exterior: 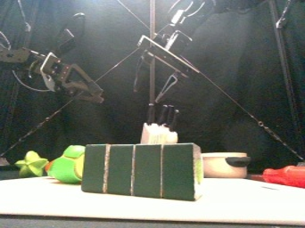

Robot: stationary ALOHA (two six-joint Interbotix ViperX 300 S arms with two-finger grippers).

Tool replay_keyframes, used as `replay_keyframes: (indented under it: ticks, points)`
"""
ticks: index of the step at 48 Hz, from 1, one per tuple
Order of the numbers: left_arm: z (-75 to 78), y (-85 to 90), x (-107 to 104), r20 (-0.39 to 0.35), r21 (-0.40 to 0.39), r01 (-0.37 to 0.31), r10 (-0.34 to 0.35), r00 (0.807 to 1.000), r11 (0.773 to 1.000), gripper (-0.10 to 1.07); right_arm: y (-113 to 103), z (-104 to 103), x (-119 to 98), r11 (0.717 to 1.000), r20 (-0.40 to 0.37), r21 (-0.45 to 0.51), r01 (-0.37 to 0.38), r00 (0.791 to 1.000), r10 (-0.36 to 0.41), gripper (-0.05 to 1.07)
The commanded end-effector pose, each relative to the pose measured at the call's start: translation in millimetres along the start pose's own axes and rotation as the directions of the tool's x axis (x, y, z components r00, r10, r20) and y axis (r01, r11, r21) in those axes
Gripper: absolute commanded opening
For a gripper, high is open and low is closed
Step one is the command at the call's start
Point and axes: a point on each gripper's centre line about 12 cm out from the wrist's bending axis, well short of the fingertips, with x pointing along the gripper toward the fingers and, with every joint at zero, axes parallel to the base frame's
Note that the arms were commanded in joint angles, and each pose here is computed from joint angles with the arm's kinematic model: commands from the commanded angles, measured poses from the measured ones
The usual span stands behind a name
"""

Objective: Grab cleaver

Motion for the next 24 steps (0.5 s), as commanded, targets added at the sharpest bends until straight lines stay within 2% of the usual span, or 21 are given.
replay_keyframes:
  ticks: [1, 9, 15, 24]
  points:
    - [5.5, 1.6, 1.2, 0.018, 0.002, -0.005, 0.005, 1.000, 1.000, 0.99, 10.9, 24.8, -16.8, 1.000, 0.038, 0.008, -0.013, 0.999, 0.013, 0.95]
    - [5.5, 1.6, 1.2, 0.018, 0.002, -0.005, 0.005, 1.000, 1.000, 0.99, 15.5, 27.4, -18.4, 0.998, -0.010, -0.048, 0.032, 0.999, -0.033, 0.95]
    - [4.9, 1.5, 1.1, 0.016, 0.002, -0.005, 0.005, 1.000, 1.000, 0.99, 20.2, 24.3, -10.1, 0.995, -0.055, -0.085, 0.059, 0.996, -0.064, 0.95]
    - [4.3, 1.8, 0.8, 0.015, 0.001, -0.006, 0.006, 1.000, 1.000, 0.99, 27.0, 20.2, 2.0, 0.985, -0.072, -0.137, 0.104, 0.991, -0.114, 0.95]
